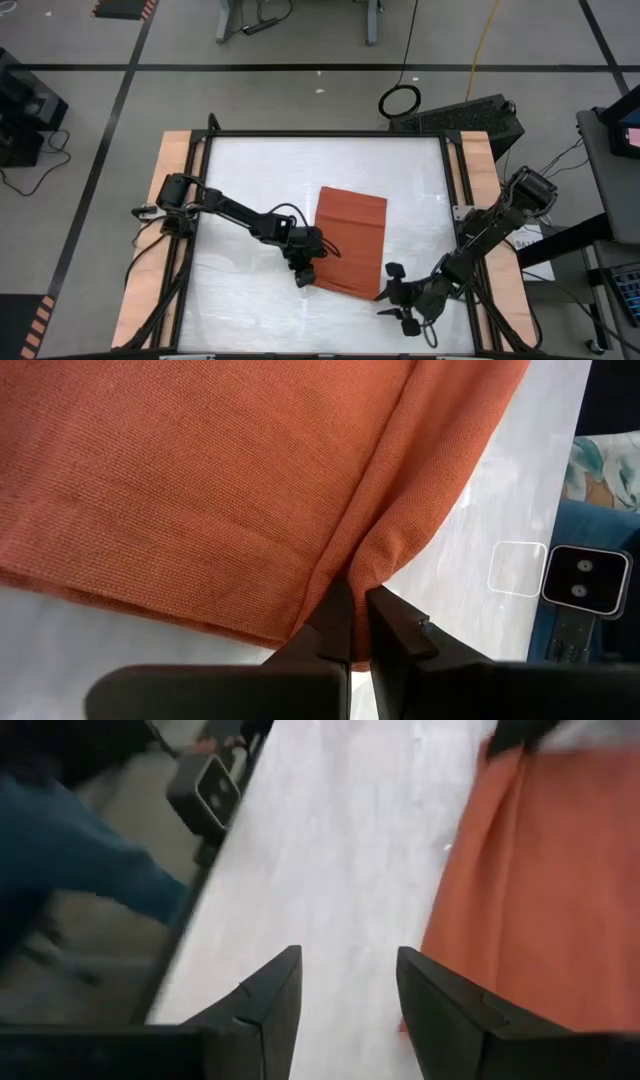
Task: Roll towel into tight, uniform cylinder
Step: Roll the kitchen towel
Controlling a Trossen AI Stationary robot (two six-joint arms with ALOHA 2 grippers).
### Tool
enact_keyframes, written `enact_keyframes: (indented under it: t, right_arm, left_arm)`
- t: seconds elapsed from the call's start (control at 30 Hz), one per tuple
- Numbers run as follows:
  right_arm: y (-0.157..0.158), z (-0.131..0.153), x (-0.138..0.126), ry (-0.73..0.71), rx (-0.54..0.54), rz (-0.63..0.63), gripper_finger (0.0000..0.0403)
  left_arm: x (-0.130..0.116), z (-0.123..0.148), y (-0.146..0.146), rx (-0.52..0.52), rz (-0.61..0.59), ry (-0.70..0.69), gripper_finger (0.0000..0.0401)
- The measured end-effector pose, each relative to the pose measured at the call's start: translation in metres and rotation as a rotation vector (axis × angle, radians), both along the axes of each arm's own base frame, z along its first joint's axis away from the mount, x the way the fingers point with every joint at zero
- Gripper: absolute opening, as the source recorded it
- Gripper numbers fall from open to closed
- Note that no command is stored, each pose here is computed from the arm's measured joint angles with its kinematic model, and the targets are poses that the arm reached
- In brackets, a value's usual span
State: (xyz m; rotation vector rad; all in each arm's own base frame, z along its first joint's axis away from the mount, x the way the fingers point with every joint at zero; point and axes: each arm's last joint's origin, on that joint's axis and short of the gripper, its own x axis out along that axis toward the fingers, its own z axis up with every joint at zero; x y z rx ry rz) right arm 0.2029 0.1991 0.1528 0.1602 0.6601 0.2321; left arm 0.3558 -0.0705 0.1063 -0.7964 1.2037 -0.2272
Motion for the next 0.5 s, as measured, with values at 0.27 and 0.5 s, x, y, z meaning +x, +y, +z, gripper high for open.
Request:
enact_keyframes:
  t: [0.27, 0.5]
  right_arm:
    - [-0.002, -0.010, 0.017, 0.047, -0.129, 0.036, 0.0155]
    - [-0.001, -0.018, 0.018, 0.078, -0.134, 0.055, 0.0154]
  left_arm:
    - [0.000, 0.000, 0.000, -0.002, -0.001, 0.002, 0.0016]
    - [0.000, 0.000, 0.000, -0.007, -0.005, 0.003, 0.0016]
